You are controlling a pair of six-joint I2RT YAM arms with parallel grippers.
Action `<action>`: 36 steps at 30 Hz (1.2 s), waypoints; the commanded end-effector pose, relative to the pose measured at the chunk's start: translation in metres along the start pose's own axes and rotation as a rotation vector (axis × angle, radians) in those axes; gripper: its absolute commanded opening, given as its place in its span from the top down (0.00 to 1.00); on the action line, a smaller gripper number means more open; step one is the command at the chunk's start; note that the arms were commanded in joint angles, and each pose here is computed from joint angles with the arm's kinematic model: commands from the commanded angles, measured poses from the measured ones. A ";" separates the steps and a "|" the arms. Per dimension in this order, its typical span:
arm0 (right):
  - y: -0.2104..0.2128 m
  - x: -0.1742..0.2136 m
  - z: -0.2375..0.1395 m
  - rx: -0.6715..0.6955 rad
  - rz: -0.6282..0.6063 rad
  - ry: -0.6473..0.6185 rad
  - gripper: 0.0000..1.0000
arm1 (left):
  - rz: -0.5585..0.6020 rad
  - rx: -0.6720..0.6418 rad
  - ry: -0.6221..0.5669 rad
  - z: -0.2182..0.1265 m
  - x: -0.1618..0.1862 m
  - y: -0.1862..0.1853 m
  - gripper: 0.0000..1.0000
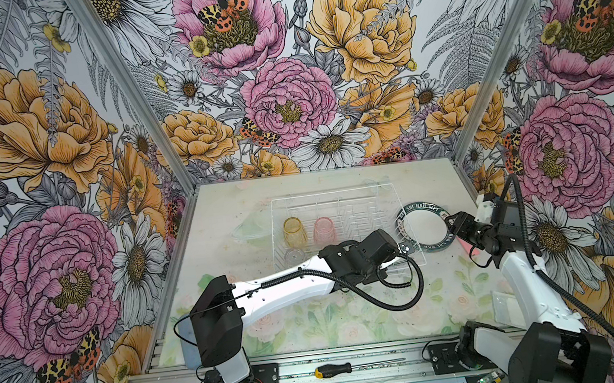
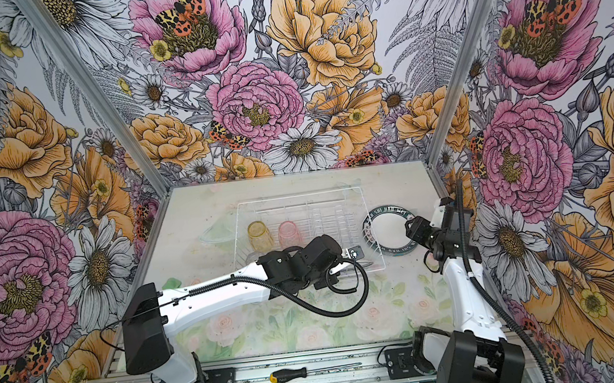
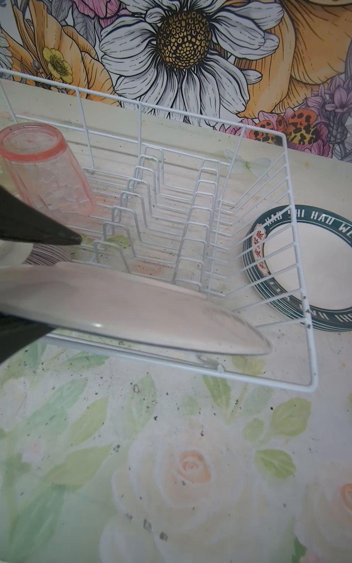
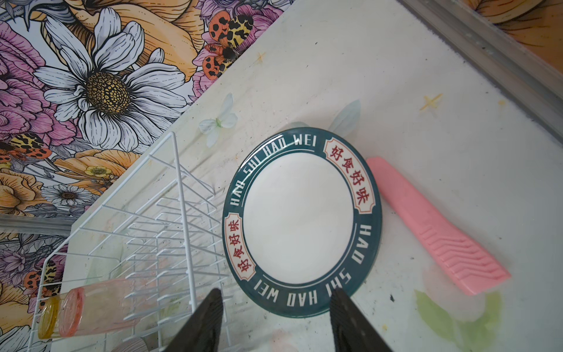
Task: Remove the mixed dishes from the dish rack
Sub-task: 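Reach the left gripper into the rack toward the white red-lettered plate, then close the left gripper on the rim of the white red-lettered plate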
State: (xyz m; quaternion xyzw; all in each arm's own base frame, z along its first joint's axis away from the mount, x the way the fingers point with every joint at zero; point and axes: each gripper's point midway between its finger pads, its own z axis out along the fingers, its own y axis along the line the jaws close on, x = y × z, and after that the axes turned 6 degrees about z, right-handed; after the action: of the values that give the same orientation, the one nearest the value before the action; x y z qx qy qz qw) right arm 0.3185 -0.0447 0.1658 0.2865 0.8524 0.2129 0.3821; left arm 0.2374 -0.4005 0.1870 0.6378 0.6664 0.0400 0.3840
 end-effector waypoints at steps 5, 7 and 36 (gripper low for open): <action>0.007 -0.005 -0.006 -0.013 -0.029 -0.024 0.42 | -0.002 -0.111 0.015 0.000 -0.003 0.021 0.71; 0.007 -0.004 -0.005 -0.013 -0.029 -0.023 0.42 | -0.004 -0.123 0.014 0.000 -0.003 0.023 0.74; 0.007 -0.004 -0.005 -0.013 -0.026 -0.023 0.41 | 0.033 -0.185 0.038 0.000 0.001 0.032 1.00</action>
State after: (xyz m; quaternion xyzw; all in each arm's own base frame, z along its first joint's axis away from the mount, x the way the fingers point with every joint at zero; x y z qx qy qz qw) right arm 0.3182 -0.0446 0.1676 0.2854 0.8516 0.2128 0.3848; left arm 0.2575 -0.3913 0.1906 0.6332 0.6499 0.1245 0.4014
